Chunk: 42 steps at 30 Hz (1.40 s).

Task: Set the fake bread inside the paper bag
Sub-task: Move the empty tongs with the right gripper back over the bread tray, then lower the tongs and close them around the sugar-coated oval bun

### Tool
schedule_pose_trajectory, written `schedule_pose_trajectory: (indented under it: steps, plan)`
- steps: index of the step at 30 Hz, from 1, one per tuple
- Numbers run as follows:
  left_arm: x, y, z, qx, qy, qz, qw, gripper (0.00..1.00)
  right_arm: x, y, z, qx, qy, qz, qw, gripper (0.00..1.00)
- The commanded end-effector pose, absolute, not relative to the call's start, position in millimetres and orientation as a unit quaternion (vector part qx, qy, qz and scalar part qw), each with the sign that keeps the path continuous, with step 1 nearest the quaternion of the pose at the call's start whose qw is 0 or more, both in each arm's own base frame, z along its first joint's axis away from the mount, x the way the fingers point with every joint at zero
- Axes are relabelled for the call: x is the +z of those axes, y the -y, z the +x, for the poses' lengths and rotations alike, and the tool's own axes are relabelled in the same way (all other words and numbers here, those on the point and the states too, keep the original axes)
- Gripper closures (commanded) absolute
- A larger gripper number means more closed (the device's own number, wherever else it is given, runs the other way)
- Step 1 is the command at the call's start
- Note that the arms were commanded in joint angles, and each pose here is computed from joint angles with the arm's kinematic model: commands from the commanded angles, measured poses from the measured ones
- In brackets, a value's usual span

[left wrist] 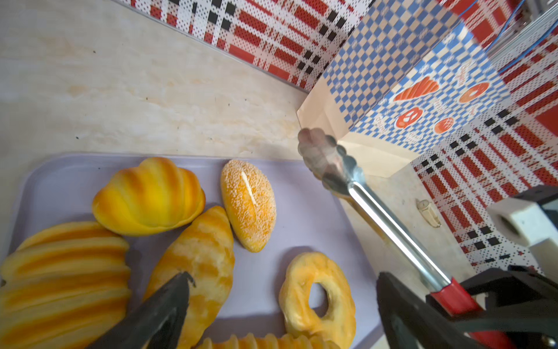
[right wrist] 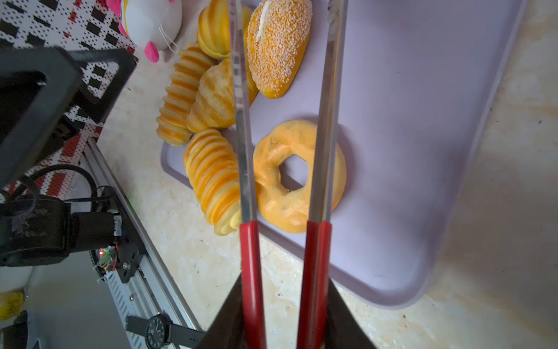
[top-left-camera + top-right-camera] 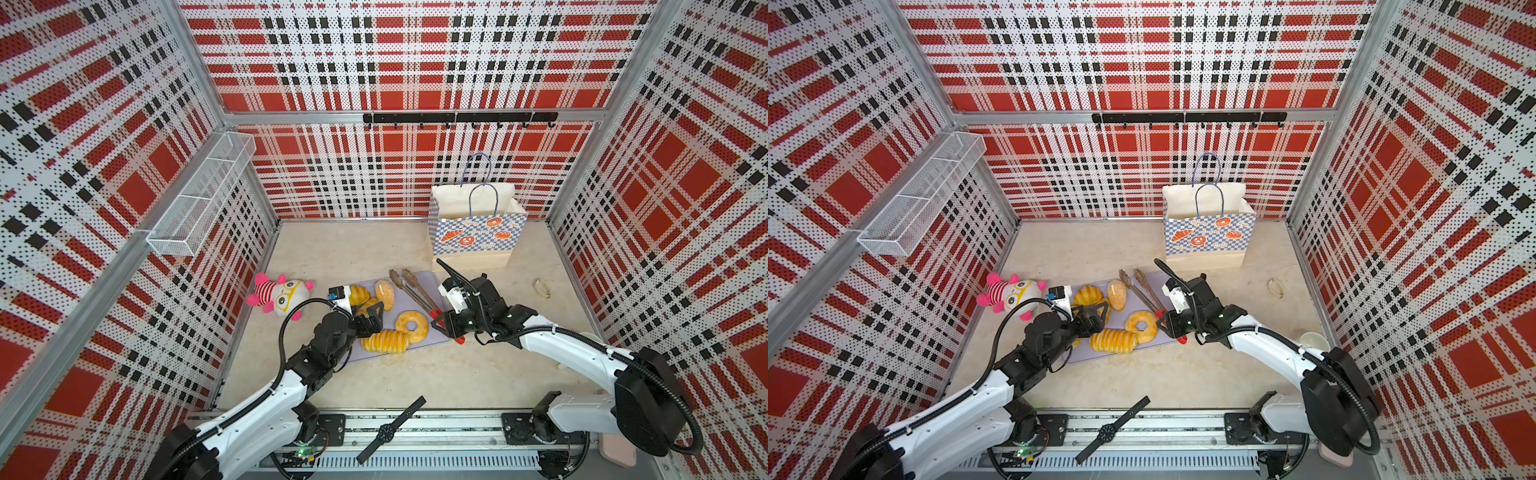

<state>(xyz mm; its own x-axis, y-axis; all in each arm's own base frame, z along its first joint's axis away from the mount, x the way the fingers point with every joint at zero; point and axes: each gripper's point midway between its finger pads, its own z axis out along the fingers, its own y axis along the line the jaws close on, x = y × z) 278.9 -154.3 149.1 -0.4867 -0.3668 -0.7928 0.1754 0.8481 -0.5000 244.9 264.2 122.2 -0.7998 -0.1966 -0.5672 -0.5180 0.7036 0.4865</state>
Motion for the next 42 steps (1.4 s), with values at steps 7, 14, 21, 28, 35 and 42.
schedule_pose_trajectory:
  steps: [7, 14, 21, 28, 35, 42]
  plan:
    - [149, 160, 281, -0.276, -0.817, -0.041, 0.506, 0.02, 124, -281, 255, 0.38, -0.868, -0.174, 0.27, 0.65]
    - [151, 159, 281, -0.276, -0.814, -0.041, 0.51, 0.02, 113, -282, 250, 0.376, -0.872, -0.186, 0.252, 0.63]
    - [150, 158, 280, -0.276, -0.814, -0.041, 0.51, 0.02, 110, -282, 246, 0.376, -0.874, -0.193, 0.24, 0.63]
    - [149, 161, 280, -0.279, -0.815, -0.039, 0.506, 0.02, 98, -284, 239, 0.37, -0.881, -0.2, 0.215, 0.63]
    - [151, 162, 280, -0.285, -0.812, -0.036, 0.508, 0.02, 89, -295, 233, 0.373, -0.883, -0.212, 0.189, 0.63]
    - [154, 162, 279, -0.288, -0.81, -0.035, 0.51, 0.02, 90, -303, 232, 0.386, -0.877, -0.218, 0.182, 0.63]
